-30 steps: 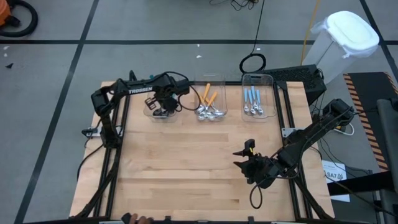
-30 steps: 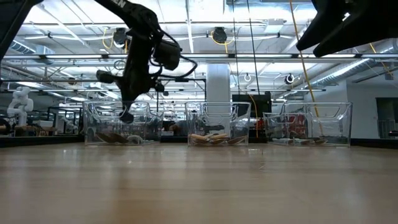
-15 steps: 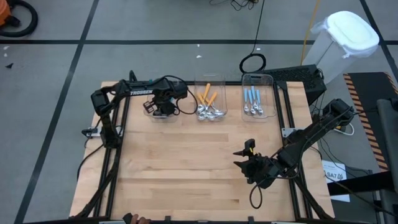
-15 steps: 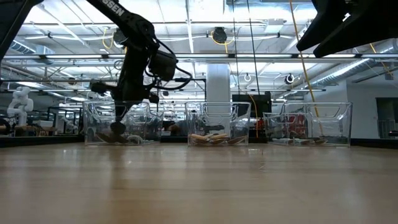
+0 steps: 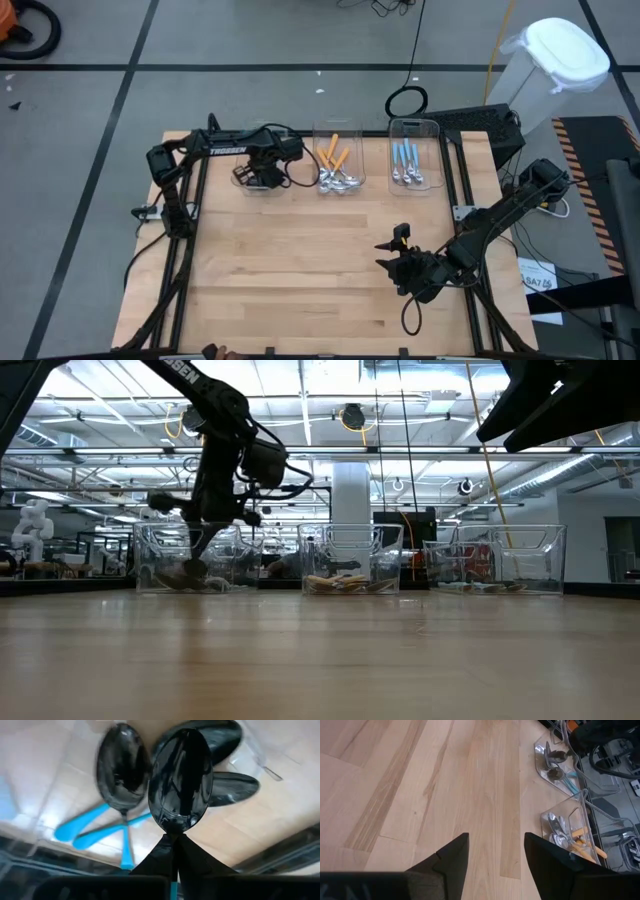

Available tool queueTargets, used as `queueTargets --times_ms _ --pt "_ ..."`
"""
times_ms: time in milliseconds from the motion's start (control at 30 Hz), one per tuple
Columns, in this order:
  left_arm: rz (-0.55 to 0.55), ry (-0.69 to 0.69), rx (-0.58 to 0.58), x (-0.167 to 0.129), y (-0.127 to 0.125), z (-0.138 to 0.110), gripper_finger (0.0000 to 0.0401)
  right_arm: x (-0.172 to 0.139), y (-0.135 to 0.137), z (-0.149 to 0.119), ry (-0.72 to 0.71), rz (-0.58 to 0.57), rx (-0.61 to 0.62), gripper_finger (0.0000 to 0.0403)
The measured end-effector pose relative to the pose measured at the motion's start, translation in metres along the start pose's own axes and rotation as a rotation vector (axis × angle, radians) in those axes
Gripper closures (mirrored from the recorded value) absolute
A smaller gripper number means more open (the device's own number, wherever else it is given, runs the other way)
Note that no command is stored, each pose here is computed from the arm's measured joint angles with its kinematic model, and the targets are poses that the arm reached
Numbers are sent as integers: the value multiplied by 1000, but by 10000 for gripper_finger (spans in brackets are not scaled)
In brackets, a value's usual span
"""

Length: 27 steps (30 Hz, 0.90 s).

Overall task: Sort silverware by color (type)
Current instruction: Put the blue spoon into the left transparent bin, then return to Home Position

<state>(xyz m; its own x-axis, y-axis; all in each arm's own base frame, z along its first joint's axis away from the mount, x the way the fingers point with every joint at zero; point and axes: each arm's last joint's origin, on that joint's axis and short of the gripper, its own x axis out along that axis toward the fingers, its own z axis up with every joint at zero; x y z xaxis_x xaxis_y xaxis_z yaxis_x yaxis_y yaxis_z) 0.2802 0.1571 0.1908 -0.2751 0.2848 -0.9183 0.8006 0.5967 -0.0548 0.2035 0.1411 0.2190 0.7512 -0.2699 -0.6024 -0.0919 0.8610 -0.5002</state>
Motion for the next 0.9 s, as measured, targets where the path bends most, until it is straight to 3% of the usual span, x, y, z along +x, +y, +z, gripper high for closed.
queueTargets --times_ms 233,633,900 --pt "25 -3 -4 -1 2 2 353 0 0 0 0 0 0 216" --pt "32 -2 -29 -1 3 3 348 0 0 0 0 0 0 216" --pt "114 119 -184 -13 2 17 348 0 0 0 0 -1 -1 216"
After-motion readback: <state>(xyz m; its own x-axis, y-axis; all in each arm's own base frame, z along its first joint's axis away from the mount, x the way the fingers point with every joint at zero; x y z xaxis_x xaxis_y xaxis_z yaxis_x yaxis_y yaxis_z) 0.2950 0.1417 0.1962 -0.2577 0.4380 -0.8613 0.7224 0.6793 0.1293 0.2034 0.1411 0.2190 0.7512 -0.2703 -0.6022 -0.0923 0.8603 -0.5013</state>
